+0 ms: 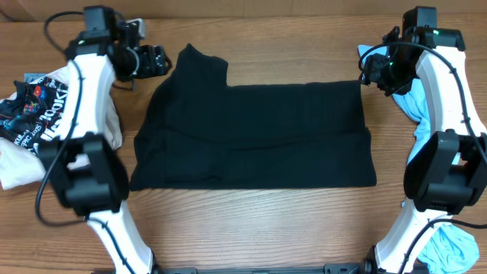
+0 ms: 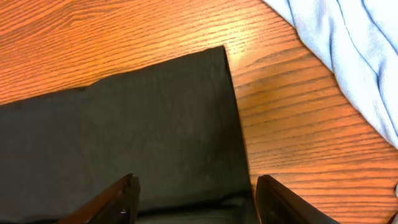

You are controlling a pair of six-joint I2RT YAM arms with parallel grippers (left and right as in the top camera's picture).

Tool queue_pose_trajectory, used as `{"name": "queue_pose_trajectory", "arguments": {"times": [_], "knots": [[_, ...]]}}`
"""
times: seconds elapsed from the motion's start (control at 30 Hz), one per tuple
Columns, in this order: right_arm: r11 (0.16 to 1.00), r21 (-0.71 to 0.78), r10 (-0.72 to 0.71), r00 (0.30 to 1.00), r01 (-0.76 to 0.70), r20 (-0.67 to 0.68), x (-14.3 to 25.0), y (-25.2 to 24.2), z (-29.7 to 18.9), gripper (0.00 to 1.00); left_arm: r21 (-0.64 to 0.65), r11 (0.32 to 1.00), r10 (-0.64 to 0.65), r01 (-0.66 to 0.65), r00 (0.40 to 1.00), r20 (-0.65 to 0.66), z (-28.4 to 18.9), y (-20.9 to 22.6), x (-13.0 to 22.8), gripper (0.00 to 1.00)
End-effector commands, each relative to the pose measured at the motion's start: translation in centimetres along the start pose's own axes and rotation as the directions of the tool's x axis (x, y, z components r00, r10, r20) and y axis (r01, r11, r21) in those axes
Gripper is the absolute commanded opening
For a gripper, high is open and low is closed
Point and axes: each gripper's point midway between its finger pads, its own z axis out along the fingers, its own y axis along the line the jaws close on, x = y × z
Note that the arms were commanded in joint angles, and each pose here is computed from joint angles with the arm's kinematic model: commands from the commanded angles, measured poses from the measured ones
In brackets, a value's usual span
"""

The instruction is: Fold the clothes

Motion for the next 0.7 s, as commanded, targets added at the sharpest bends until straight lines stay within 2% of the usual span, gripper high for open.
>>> {"name": "queue_pose_trajectory", "arguments": {"times": [0.0, 0.2, 0.4, 0.47, 0.53, 0.57, 0.6, 0.67], "knots": [[1.0, -0.01, -0.018, 0.999, 0.018, 0.038, -0.5, 0.6, -1.6, 0.64, 0.022, 0.999, 0.026, -0.025, 0.999, -0.019, 3.3, 0.7, -1.0, 0.84], [1.0, -0.01, -0.018, 0.999, 0.018, 0.039, -0.6, 0.6, -1.6, 0.64, -0.019, 1.0, 0.008, -0.009, 0.999, -0.053, 7.2, 3.2, -0.3, 0.84], [1.0, -0.01, -0.019, 0.999, 0.02, 0.045, -0.7, 0.6, -1.6, 0.64, -0.016, 1.0, -0.012, 0.01, 0.992, -0.124, 10.4, 4.0, 2.0, 0.82], [1.0, -0.01, -0.019, 0.999, 0.02, 0.046, -0.7, 0.6, -1.7, 0.65, 0.01, 1.0, -0.016, 0.018, 0.99, -0.139, 10.9, 3.7, 2.5, 0.66], [1.0, -0.01, -0.021, 0.998, 0.021, 0.052, -0.9, 0.6, -1.7, 0.64, 0.023, 0.999, -0.019, 0.023, 0.989, -0.146, 10.9, 3.5, 2.6, 0.4], [1.0, -0.011, -0.021, 0.998, 0.022, 0.055, -0.9, 0.6, -1.7, 0.65, 0.033, 0.999, -0.023, 0.029, 0.988, -0.155, 10.8, 3.3, 2.9, 0.24], [1.0, -0.01, -0.022, 0.998, 0.022, 0.058, -1.0, 0.6, -1.7, 0.65, 0.032, 0.999, -0.027, 0.033, 0.986, -0.164, 10.7, 3.3, 3.1, 0.17], [1.0, -0.009, -0.023, 0.997, 0.024, 0.067, -1.3, 0.6, -1.6, 0.65, 0.03, 0.999, -0.033, 0.039, 0.985, -0.172, 10.7, 3.4, 3.3, 0.09]]}}
